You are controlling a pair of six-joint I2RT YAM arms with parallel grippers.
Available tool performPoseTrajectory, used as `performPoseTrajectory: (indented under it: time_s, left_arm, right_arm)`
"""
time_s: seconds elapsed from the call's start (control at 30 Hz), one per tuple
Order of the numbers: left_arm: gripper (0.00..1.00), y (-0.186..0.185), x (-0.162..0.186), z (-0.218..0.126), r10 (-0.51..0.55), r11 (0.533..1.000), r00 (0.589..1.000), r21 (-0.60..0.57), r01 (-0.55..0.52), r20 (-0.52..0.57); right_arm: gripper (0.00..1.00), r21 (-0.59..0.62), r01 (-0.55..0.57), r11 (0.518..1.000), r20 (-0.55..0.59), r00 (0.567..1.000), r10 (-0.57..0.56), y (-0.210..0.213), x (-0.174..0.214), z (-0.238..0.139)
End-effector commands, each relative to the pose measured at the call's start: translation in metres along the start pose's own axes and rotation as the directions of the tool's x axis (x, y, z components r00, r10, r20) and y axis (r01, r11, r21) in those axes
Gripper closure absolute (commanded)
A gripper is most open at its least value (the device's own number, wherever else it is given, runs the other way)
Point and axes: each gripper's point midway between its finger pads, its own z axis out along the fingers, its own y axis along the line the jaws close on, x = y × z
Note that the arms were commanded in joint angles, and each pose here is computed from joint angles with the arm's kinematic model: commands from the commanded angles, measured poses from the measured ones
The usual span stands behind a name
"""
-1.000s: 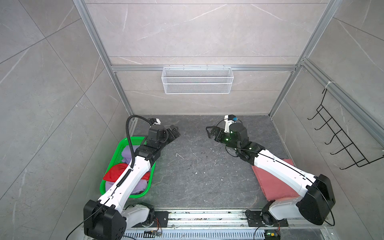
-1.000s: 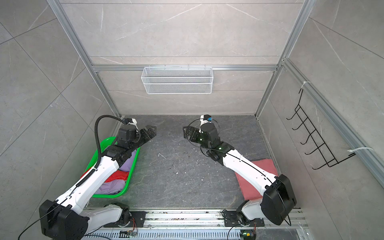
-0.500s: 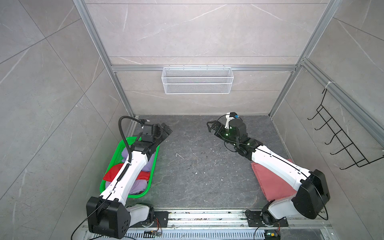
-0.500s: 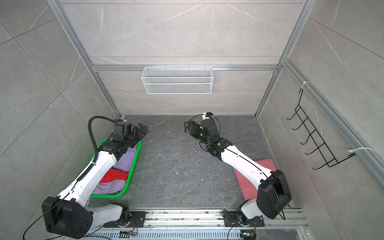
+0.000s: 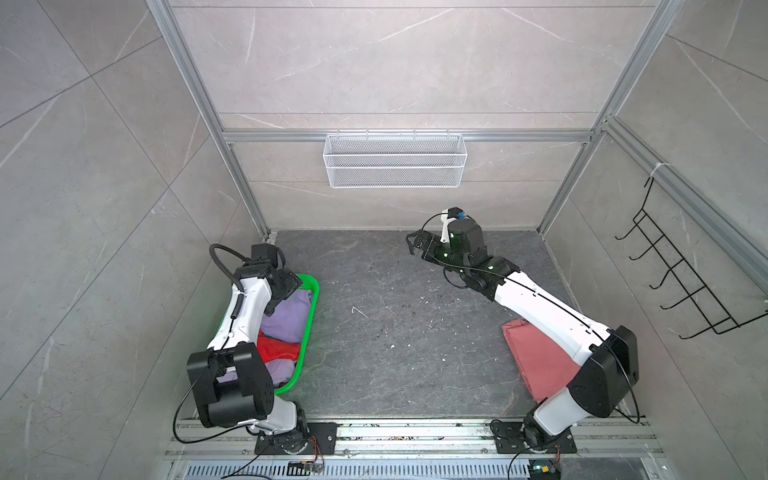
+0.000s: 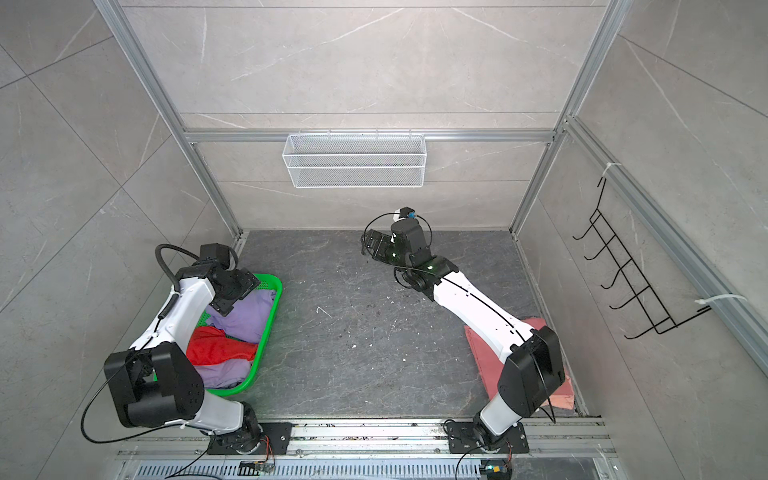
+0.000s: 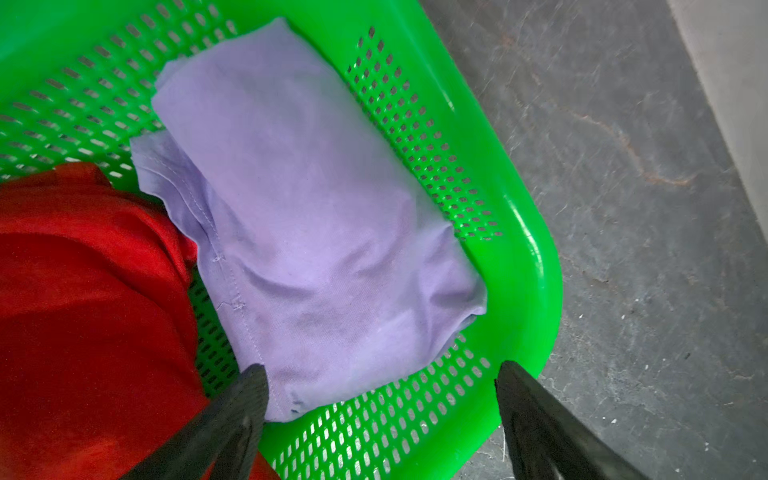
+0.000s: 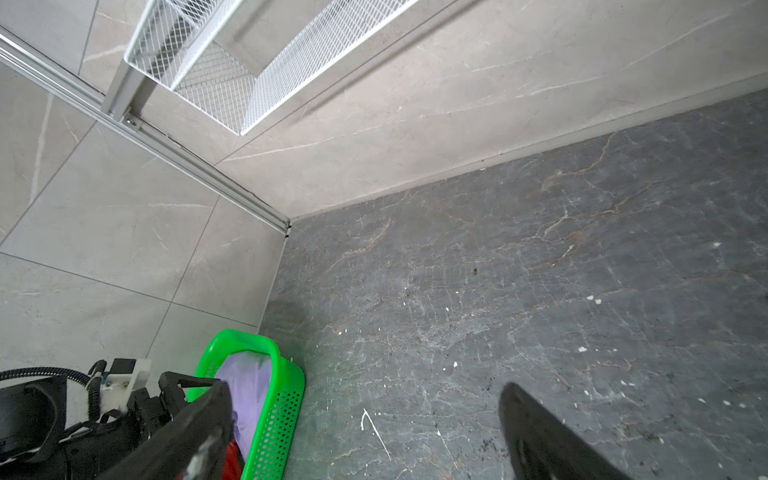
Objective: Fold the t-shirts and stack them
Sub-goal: 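Reach the left gripper into the green basket while the right arm moves forward, then grasp the lavender t-shirt with the left gripper and lift it out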
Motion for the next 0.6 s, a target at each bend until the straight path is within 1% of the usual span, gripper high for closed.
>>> performPoseTrajectory:
  time_s: [0.0, 0.13, 0.27, 0.33, 0.47, 0.57]
  left_arm:
    - [0.14, 0.004, 0.015, 0.014, 0.017, 1.0, 0.997, -0.004, -0.018, -0.077]
    - [0.23, 0.003, 0.025, 0.035, 0.004, 1.0, 0.992, 0.002, -0.003, -0.129]
    - [0.27, 0.008, 0.035, 0.05, -0.009, 1.0, 0.986, -0.019, 0.006, -0.165]
    - [0.32, 0.009, 0.038, 0.057, -0.006, 1.0, 0.984, -0.024, 0.002, -0.176]
    - [0.45, 0.011, 0.039, 0.069, 0.002, 0.999, 0.984, -0.033, -0.008, -0.18]
    - [0.62, 0.011, 0.039, 0.075, 0.009, 0.999, 0.984, -0.035, -0.016, -0.18]
  right_arm:
    - [0.0, 0.025, 0.014, 1.0, -0.095, 0.995, -0.011, -0.007, 0.028, 0.011]
    - [0.0, 0.038, 0.005, 0.999, -0.109, 0.994, -0.001, -0.009, 0.034, 0.013]
    - [0.0, 0.044, -0.001, 0.999, -0.117, 0.993, 0.006, -0.01, 0.037, 0.014]
    - [0.0, 0.045, -0.005, 0.999, -0.119, 0.993, 0.01, -0.01, 0.038, 0.016]
    - [0.0, 0.056, -0.018, 0.998, -0.107, 0.994, 0.024, -0.012, 0.035, 0.017]
    - [0.0, 0.075, -0.025, 0.997, -0.097, 0.995, 0.032, -0.016, 0.035, 0.017]
